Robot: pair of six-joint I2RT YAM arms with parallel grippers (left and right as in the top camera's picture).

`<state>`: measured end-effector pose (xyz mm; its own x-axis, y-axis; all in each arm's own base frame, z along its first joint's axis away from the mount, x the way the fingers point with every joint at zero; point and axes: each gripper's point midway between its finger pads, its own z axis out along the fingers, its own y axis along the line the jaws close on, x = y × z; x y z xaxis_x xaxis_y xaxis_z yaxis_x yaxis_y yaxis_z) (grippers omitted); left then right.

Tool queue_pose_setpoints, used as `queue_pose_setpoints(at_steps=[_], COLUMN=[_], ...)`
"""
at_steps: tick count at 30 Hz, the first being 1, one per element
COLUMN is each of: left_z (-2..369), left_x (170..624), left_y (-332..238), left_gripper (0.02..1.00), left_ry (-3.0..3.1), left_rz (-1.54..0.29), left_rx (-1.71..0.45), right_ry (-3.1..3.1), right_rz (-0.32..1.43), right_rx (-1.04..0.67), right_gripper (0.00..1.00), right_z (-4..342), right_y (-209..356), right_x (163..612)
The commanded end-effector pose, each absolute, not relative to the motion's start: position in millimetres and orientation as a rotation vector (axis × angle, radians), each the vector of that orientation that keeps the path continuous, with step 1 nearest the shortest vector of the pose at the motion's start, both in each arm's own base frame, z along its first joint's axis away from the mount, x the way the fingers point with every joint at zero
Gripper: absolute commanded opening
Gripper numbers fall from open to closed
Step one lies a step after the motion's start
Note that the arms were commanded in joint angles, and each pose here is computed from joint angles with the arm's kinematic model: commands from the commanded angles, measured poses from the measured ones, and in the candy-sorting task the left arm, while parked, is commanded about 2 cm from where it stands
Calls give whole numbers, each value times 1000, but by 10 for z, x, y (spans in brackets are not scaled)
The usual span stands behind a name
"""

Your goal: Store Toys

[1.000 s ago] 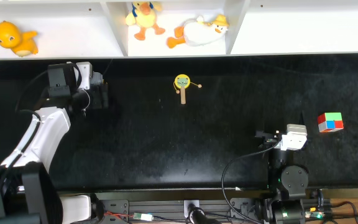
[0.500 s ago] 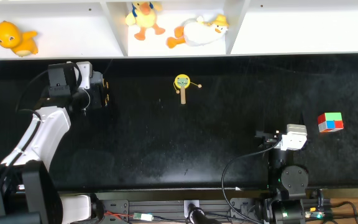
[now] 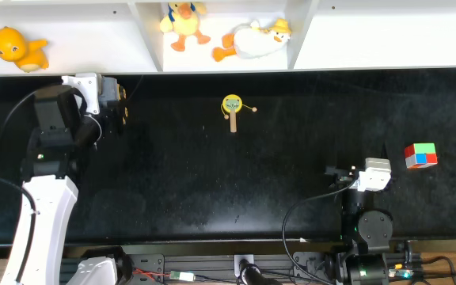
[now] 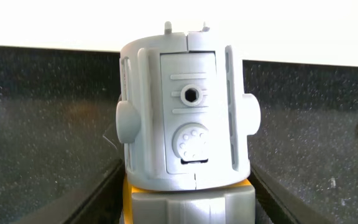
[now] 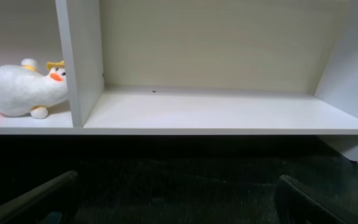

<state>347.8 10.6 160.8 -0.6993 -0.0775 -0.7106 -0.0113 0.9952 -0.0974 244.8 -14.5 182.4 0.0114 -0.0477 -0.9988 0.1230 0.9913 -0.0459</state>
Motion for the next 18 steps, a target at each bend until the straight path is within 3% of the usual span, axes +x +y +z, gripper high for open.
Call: queue_pose_setpoints(at_steps=[1,18], left_z=[1807,1863], left_x=[3639,4513], left_y=[89,161], left_gripper=[443,439], left_ry=[2305,2328], left_rz=[-114,-120], left_rx=[-43,-43], right_ry=[1559,1559], right_rz=[-123,-123], right_rx=[54,54], right_gripper=[996,996], right_z=[1777,1777], right_y=[-124,-124], right_x=[2454,2454])
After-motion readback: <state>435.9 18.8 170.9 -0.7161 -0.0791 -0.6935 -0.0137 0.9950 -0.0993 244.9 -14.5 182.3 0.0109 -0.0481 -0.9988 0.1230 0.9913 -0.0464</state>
